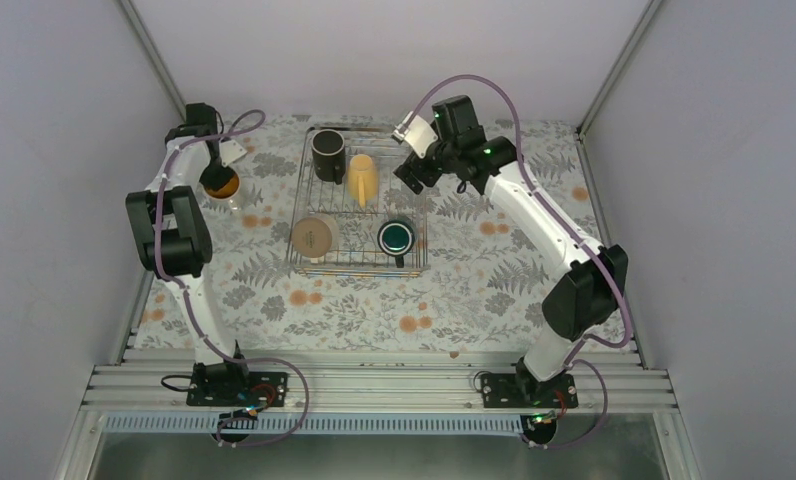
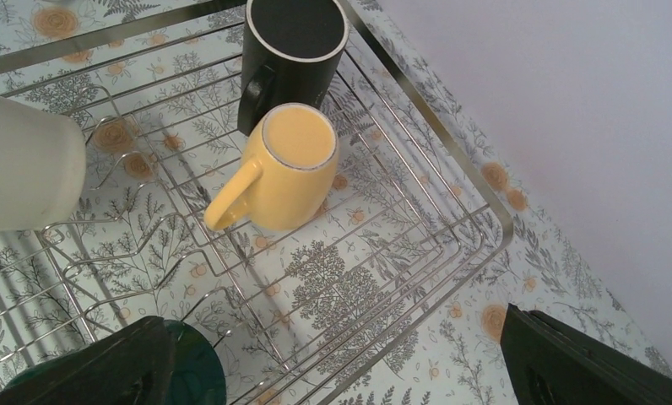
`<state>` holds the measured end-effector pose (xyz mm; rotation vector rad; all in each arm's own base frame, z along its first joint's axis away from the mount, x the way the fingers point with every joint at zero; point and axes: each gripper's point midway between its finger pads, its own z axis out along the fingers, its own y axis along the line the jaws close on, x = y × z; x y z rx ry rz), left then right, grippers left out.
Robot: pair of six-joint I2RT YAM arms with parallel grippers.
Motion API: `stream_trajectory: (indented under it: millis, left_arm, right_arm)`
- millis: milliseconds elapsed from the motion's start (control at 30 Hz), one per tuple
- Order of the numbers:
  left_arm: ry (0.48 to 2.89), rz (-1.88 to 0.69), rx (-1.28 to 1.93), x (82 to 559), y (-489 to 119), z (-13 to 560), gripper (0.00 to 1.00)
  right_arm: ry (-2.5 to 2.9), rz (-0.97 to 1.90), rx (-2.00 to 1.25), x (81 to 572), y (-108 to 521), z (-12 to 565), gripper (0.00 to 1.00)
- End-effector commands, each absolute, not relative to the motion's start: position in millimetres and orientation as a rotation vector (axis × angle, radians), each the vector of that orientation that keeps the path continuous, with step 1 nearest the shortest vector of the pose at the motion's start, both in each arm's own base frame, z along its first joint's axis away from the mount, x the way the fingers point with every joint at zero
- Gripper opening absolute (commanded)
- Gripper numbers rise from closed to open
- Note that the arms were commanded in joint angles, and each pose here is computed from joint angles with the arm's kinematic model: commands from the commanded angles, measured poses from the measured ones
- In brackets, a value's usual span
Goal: Unload the cups from the dish rack
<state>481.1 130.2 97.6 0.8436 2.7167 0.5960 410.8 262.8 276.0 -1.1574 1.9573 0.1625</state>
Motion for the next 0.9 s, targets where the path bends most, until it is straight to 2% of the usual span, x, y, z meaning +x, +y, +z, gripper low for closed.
stream_trajectory:
  millis: [0,100,167,233,333,367,400,433,467,600,867]
  left_arm:
    - [2.652,0.650,0.750,506.1,140.2,103.5,0.15]
    - [2.648,0.644,0.750,505.8,139.2,105.7,0.22]
    - [2.643,0.650,0.764,504.0,139.1,107.6,0.36]
    - [2.641,0.655,0.779,502.2,138.7,106.9,0.43]
    - [2.638,0.631,0.792,500.8,135.7,106.3,0.45]
    - [2.635,0.631,0.791,500.5,135.4,106.4,0.50]
    - [2.628,0.639,0.783,501.3,136.1,108.4,0.59]
    - [2.620,0.642,0.779,502.2,135.8,111.0,0.80]
    - [2.608,0.633,0.775,503.4,134.5,115.4,0.97]
    - [2.559,0.570,0.780,502.5,123.4,136.1,1.00]
    - [2.394,0.673,0.721,505.4,127.8,211.6,1.00]
  right_arm:
    - [1.924,0.137,-1.107,411.3,268.9,292.2,1.00]
    - [1.932,0.155,-1.113,410.6,277.0,289.8,1.00]
    - [1.937,0.156,-1.135,408.6,284.4,284.7,1.00]
    - [1.944,0.143,-1.162,406.4,291.3,277.4,1.00]
    - [1.944,0.127,-1.190,404.0,301.0,269.1,1.00]
    - [1.943,0.129,-1.193,403.0,304.0,268.0,1.00]
    - [1.942,0.135,-1.193,402.8,306.5,267.2,1.00]
    - [1.944,0.146,-1.192,402.1,309.1,266.8,1.00]
    - [1.949,0.163,-1.194,401.2,312.3,264.7,1.00]
    - [1.996,0.252,-1.177,398.1,326.0,250.4,1.00]
    - [2.053,0.280,-1.069,418.0,337.8,237.3,1.00]
